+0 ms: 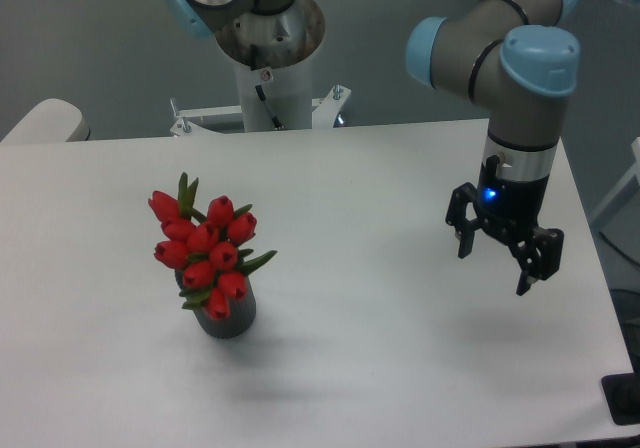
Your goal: Pick up the flowers from the vase
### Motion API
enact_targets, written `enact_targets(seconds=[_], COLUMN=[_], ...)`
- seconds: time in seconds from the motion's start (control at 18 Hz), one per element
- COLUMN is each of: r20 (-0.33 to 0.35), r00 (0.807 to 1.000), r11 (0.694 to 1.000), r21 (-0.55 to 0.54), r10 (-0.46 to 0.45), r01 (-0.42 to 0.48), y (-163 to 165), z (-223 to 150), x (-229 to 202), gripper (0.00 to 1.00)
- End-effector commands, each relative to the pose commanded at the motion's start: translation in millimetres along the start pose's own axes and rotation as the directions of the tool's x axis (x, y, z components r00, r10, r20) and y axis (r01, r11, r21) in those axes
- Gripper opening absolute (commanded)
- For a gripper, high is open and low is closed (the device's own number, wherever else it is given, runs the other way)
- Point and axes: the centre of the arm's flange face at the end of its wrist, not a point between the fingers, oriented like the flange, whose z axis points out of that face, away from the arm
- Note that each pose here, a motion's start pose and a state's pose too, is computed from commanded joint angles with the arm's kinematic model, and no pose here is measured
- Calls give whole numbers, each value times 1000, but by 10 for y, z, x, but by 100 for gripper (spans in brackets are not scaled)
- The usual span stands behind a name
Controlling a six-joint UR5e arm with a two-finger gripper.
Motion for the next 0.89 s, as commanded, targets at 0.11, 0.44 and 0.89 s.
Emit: enact_targets(seconds=[0.11,0.44,0.89], r20=[-10,-90,-292], r00=[1000,986,906], r11=[999,960,799], r21=[31,229,438], r10=[-7,-143,-307], r01=[7,160,412], y=[-17,-47,-233], z=[-21,99,254], x=[117,399,838], gripper=[100,100,100])
